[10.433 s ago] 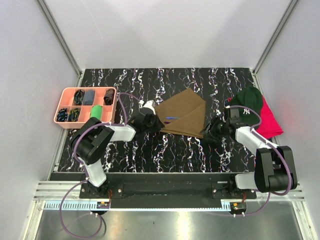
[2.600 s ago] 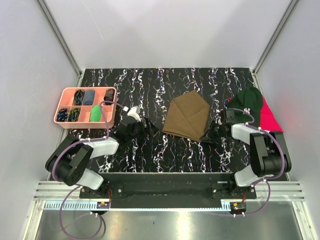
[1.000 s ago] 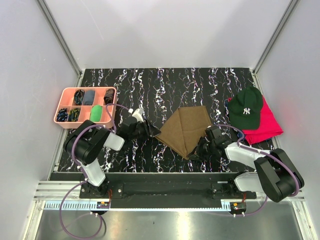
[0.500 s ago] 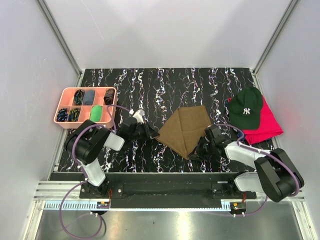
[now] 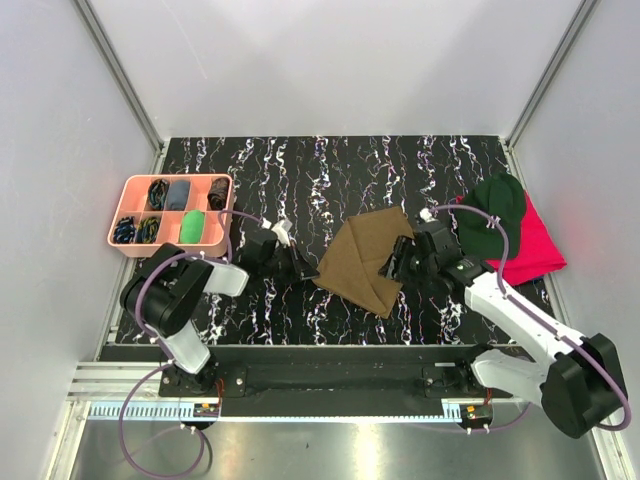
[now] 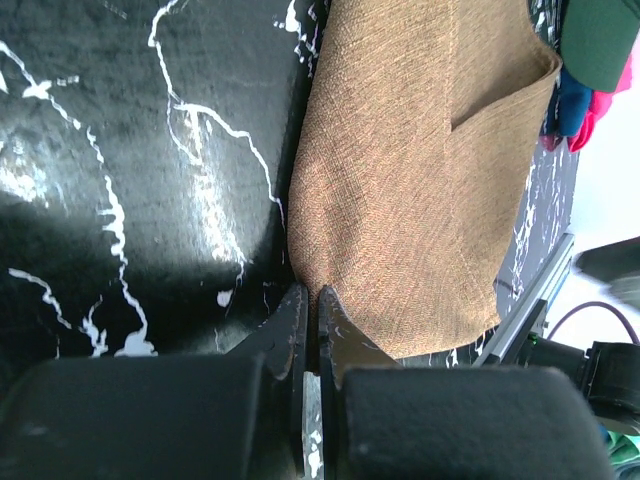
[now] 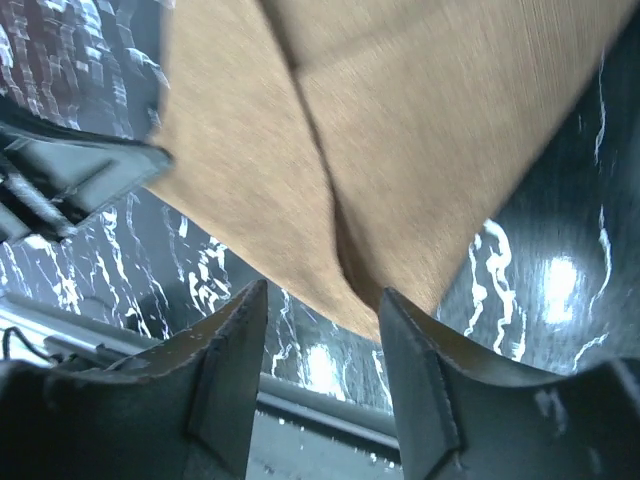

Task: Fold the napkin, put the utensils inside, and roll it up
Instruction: Roll the napkin with the utensil

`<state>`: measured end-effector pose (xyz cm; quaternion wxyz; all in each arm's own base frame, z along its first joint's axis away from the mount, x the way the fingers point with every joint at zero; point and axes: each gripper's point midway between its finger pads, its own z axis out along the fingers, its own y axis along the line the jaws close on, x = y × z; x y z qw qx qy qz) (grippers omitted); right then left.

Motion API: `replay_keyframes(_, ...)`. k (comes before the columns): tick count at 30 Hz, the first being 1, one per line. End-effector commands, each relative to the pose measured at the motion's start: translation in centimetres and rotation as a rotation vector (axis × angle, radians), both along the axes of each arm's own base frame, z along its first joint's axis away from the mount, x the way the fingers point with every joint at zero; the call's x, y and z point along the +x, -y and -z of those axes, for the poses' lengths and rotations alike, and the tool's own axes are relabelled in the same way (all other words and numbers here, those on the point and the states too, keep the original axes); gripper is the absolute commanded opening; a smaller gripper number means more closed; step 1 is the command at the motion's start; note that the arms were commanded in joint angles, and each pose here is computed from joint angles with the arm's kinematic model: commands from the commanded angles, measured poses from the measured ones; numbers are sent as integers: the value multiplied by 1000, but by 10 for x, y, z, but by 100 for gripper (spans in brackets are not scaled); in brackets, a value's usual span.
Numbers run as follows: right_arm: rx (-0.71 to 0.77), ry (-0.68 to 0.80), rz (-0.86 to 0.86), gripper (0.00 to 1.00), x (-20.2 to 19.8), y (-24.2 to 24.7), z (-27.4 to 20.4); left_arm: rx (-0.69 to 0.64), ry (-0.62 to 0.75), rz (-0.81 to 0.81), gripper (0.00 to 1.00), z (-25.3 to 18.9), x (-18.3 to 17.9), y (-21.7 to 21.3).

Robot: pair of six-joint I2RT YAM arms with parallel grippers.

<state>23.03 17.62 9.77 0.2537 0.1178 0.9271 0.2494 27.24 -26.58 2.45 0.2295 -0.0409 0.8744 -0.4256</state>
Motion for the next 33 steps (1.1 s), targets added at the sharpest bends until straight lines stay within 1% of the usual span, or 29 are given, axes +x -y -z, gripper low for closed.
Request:
replay_keyframes(1,-170,189,-86,59,20,0,-28,-7,-30,13,0,-17,0,4)
replay_keyframes(3,-216,265,-107,60,30,-10,-41,5,-57,16,0,-17,-2,3)
replay_keyframes(4,-250,288,-179,61,24,-26,-39,7,-52,17,0,-20,1,4)
replay_keyframes(5,-265,322,-198,62,27,-35,-45,10,-56,20,0,-20,1,4)
replay_keyframes(6,-310,365,-201,63,32,-39,-48,20,-71,23,0,-19,-1,3)
replay_keyframes(7,-339,376,-275,69,22,-60,-40,19,-74,21,0,-20,2,3)
replay_keyframes(8,-370,416,-267,73,27,-67,-47,16,-90,25,0,-20,2,2)
replay_keyframes(9,-393,446,-300,74,25,-79,-48,16,-101,26,0,-20,2,2)
replay_keyframes(10,-431,450,-364,74,15,-97,-35,16,-95,28,0,-23,4,3)
replay_keyframes(11,-455,485,-358,75,17,-107,-41,21,-113,31,0,-22,3,1)
replay_keyframes(12,-496,483,-376,75,18,-116,-29,23,-117,34,0,-22,3,1)
replay_keyframes(13,-504,501,-404,75,10,-129,-27,16,-117,44,0,-26,4,2)
replay_keyframes(14,-518,523,-394,75,13,-136,-29,16,-129,40,0,-25,4,0)
replay_keyframes(15,-544,523,-412,75,13,-145,-18,11,-138,41,0,-26,4,-1)
replay_keyframes(18,-573,577,-435,75,8,-168,-15,1,-158,42,0,-28,6,-5)
replay_keyframes(19,-605,569,-448,75,7,-172,-3,5,-155,47,0,-29,7,-5)
replay_keyframes(21,-642,591,-441,74,7,-179,0,10,-164,47,0,-29,6,-7)
replay_keyframes(22,-672,589,-451,74,6,-181,9,8,-163,48,0,-31,7,-7)
replay_keyframes(27,-765,644,-460,72,0,-190,19,3,-178,48,0,-31,9,-9)
replay_keyframes(30,-811,653,-434,68,1,-185,27,-1,-181,45,0,-32,10,-10)
replay_keyframes(33,-851,647,-425,62,1,-178,40,-6,-181,45,0,-34,12,-10)
